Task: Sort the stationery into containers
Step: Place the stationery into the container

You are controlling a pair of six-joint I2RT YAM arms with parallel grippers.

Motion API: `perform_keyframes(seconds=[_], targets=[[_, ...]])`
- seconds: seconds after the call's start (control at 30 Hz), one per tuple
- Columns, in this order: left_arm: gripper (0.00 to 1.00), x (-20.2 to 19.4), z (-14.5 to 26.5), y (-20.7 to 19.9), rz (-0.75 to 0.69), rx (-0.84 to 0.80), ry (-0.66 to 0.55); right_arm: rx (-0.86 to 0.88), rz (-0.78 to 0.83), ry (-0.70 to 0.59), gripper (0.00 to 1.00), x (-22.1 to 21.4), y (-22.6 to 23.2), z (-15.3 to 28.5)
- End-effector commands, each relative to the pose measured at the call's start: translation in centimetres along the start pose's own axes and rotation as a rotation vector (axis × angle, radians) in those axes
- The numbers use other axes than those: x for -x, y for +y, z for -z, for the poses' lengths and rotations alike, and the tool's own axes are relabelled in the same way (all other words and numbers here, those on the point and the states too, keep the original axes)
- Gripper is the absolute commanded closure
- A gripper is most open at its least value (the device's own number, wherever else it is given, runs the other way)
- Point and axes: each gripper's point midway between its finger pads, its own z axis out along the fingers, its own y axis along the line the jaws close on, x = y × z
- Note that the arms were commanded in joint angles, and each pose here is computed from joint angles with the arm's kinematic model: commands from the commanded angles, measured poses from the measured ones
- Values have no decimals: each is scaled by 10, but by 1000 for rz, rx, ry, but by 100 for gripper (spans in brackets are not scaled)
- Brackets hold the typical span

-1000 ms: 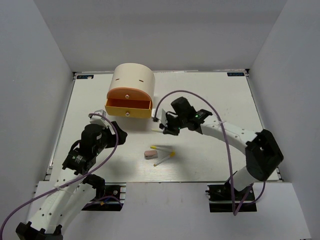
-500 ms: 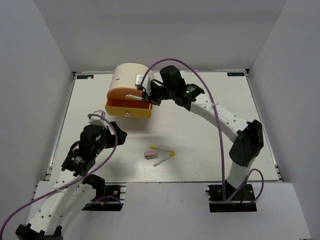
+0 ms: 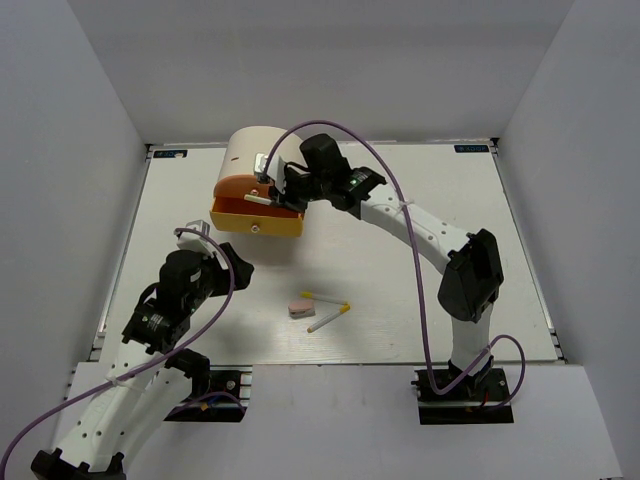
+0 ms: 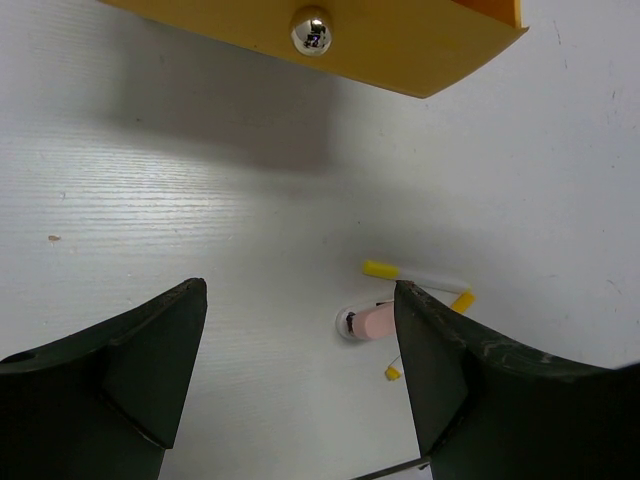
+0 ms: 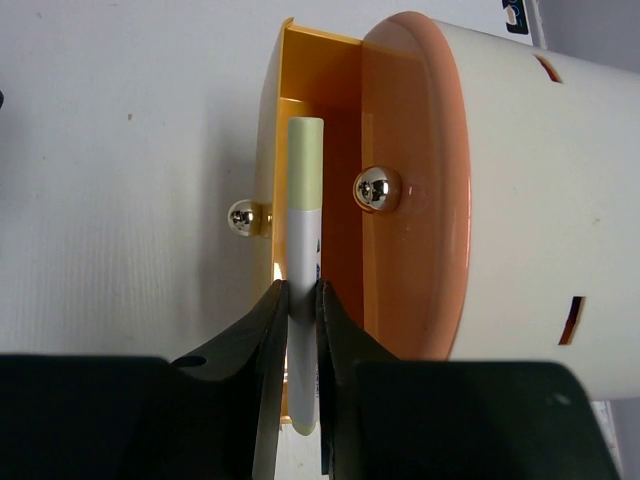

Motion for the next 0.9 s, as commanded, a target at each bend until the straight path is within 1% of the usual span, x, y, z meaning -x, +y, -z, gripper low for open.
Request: perform_keyframes(seconds=[0.0,0.07,0.13,0.37,0.5,0.53,0.67,0.73,0.87], targets=[[15,9,3,-6,8,-25,-28,-13,3,-41,93,13,-4,-1],[15,7,2,-7,8,-34,-23,-9,6,-37,89,10,-2,-5],[15,5,3,-11,7,-56,-11,-12,4,-26,89,4,-3,-6],[15,0,1,-27,-4,-148,25,-11,15,0,82,-9,-2,-11],[15,-3,-1,-28,-4,-157,29,-11,17,11,78,-17,0,-15],[15,-3,-1,-28,-4,-157,29,-16,20,10,78,-15,0,-12],[15,-5,-2,-29,-4,-161,43,-14,18,18,73,-19,0,-13],[15,-2,-1,-35,-15,-193,32,-15,18,16,71,-17,1,-11],[15,-3,-2,-47,-29,-259,48,-22,18,4,68,-11,2,-4]])
